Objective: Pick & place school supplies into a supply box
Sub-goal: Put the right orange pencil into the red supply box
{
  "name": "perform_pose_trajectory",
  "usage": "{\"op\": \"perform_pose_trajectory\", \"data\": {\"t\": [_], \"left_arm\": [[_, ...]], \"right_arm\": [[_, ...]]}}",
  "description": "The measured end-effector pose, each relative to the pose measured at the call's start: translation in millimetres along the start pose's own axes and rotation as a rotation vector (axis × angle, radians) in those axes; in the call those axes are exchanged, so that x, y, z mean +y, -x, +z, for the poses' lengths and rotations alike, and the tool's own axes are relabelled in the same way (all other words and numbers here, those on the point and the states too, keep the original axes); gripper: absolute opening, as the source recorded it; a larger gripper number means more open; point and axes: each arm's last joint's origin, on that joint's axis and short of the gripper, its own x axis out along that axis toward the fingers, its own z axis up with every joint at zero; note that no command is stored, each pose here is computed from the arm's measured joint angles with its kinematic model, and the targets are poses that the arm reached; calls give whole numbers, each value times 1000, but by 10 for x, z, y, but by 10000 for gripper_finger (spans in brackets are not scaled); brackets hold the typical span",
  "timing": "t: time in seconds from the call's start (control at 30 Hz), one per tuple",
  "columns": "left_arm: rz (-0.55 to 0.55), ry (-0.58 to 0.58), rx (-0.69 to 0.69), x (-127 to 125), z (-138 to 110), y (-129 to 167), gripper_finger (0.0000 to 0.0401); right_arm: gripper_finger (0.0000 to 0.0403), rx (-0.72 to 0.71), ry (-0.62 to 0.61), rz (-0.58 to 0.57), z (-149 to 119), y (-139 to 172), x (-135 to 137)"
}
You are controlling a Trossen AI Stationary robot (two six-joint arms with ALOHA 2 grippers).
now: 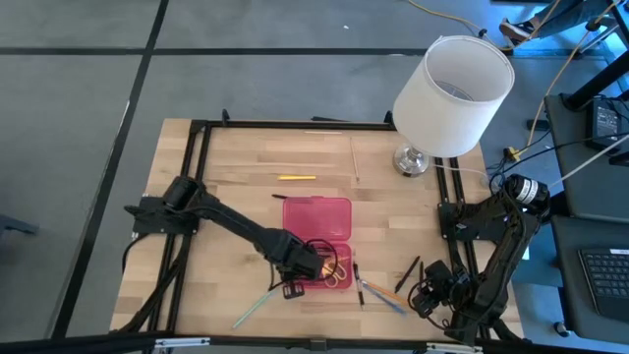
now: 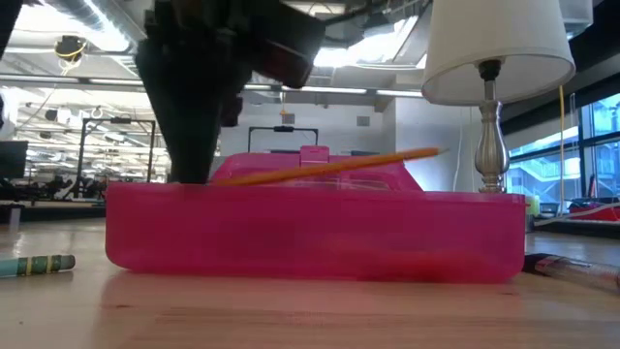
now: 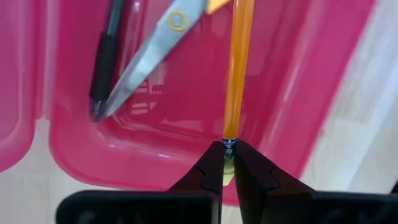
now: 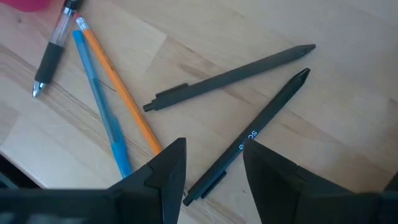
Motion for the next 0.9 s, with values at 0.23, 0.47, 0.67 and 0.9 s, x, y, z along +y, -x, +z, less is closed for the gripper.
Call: {"op": "perform_pose_trajectory", "data": {"t": [0.23, 0.47, 0.67, 0.9], "left_arm": [[-15, 68, 36, 45, 31, -43, 12], [-16, 78, 37, 44, 31, -43, 13], [-24, 75, 27, 35, 40, -43, 13], [-26, 74, 24, 33, 43, -43, 30]], "right_arm": [[163, 2, 1, 3, -2, -1, 3], [163, 1, 4, 2, -2, -2, 2], [163, 2, 4, 3, -3, -2, 3], [163, 2, 4, 3, -3, -2, 3]]}}
